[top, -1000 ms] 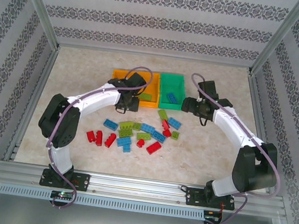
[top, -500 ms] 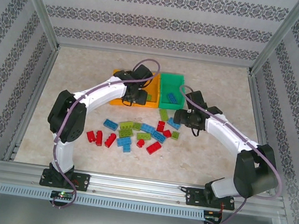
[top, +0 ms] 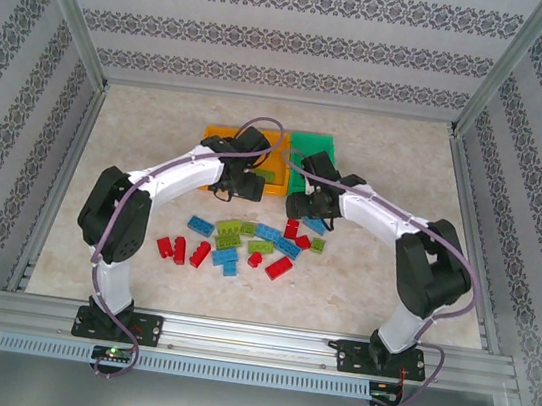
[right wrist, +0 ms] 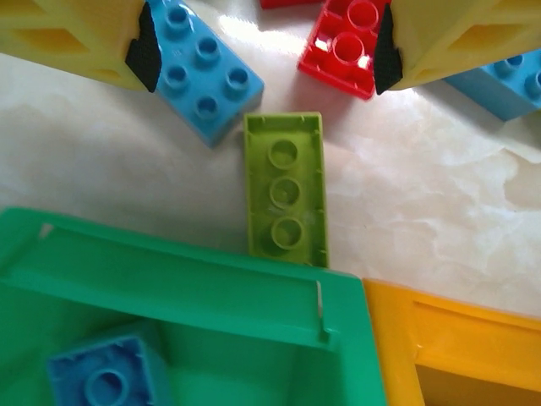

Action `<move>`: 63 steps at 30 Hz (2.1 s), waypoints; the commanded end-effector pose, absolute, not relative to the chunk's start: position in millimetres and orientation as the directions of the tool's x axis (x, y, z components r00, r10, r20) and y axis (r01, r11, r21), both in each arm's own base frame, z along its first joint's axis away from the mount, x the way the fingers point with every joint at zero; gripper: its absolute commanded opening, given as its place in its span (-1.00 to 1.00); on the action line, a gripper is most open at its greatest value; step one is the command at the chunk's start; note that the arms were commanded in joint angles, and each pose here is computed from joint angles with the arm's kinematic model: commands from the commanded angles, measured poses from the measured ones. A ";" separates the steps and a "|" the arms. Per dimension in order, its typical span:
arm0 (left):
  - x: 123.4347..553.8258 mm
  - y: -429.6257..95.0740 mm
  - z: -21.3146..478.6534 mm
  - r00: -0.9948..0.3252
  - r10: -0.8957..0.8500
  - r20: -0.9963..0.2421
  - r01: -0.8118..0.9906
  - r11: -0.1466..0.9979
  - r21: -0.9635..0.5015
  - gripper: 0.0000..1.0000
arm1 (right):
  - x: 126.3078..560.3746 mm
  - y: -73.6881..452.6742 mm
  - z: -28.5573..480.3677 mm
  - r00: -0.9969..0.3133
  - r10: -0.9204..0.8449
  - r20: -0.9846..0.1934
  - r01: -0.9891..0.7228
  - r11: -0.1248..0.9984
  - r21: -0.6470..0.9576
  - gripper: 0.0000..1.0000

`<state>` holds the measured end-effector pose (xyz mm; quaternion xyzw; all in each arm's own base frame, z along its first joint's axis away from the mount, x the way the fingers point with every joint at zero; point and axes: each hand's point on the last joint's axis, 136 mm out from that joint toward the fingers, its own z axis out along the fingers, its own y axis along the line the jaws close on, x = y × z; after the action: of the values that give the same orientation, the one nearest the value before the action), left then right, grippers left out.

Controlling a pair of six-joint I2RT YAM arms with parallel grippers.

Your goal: Sort the legos into containers by color

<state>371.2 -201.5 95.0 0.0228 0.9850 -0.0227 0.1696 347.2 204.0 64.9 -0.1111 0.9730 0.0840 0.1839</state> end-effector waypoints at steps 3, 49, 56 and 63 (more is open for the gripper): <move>360.1 -185.5 97.2 -0.936 -0.003 -0.351 0.005 1.000 -0.024 0.73 | 352.9 221.4 57.1 -0.904 -0.251 -0.346 -0.312 0.941 0.133 0.38; 339.3 -124.9 95.2 -0.924 -0.112 -0.365 -0.114 0.993 -0.017 0.86 | 378.4 274.8 126.0 -0.894 -0.162 -0.417 -0.326 0.874 0.360 -0.50; 335.9 -121.9 95.8 -0.926 -0.113 -0.360 -0.114 0.993 -0.021 0.86 | 417.6 296.2 131.7 -0.883 -0.089 -0.461 -0.295 0.869 0.397 -0.49; 317.2 -103.9 88.9 -0.938 -0.095 -0.333 -0.119 0.991 0.053 0.87 | 458.1 305.9 108.2 -0.917 0.019 -0.399 -0.176 0.877 0.446 -0.46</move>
<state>328.9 -122.3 87.5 -0.0529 0.9835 0.0084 0.1729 443.1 307.4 114.1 -0.0833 0.9456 0.2343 0.2097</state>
